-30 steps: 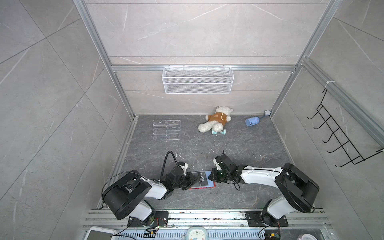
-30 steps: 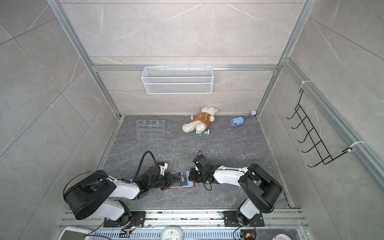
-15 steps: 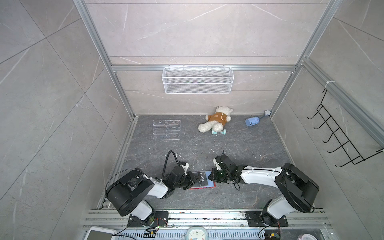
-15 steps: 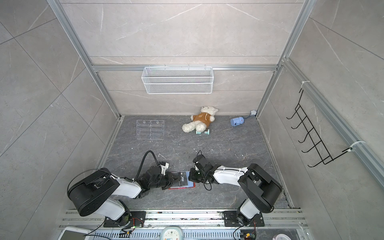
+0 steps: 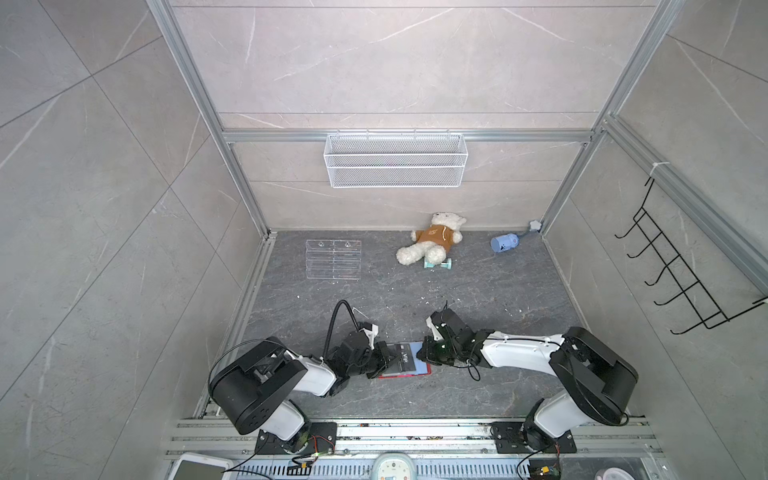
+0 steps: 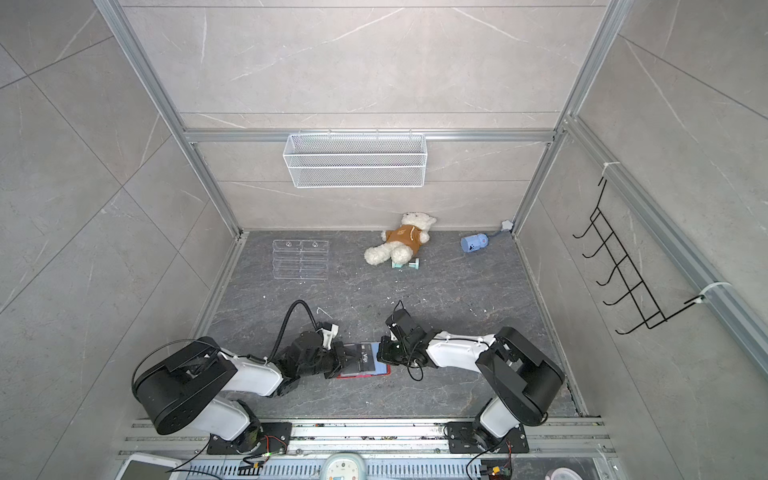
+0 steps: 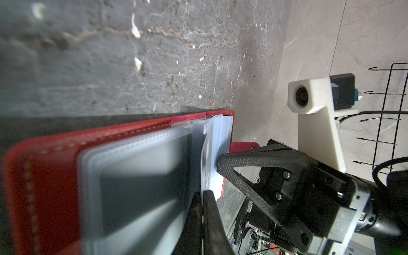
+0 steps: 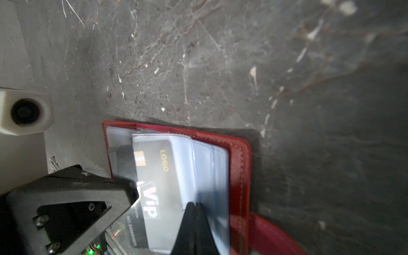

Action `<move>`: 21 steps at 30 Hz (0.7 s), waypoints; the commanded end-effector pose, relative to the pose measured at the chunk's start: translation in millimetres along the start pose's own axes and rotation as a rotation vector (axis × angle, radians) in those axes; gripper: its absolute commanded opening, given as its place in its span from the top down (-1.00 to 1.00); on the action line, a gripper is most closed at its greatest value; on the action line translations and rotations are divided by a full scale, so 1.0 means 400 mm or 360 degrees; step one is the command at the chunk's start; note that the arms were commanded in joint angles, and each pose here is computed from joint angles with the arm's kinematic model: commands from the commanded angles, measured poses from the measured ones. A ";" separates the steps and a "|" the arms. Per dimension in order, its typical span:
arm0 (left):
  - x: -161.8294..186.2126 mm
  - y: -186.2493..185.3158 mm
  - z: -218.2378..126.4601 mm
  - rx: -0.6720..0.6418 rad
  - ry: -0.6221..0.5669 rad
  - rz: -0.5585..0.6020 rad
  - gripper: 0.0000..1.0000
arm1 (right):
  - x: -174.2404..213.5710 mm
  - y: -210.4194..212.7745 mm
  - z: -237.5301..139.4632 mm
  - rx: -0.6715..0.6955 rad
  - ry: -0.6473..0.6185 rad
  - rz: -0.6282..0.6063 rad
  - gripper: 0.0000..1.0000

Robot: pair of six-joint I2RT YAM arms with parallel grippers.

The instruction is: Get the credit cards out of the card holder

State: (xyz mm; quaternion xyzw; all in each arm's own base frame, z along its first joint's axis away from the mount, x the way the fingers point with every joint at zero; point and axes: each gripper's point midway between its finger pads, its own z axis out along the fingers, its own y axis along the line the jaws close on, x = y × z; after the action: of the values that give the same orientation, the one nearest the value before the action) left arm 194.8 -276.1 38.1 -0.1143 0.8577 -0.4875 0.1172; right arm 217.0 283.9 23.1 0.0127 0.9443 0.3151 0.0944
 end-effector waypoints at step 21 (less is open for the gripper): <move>-0.048 -0.123 -0.156 0.0007 -0.0228 0.0063 1.00 | -0.019 0.059 -0.062 -0.0048 -0.0032 0.0010 0.74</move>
State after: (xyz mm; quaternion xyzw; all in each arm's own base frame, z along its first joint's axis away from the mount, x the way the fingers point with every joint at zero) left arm 190.1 -244.2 92.9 -0.1349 0.8535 -0.4746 0.1675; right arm 213.1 280.1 31.2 0.0187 0.9456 0.3123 0.0894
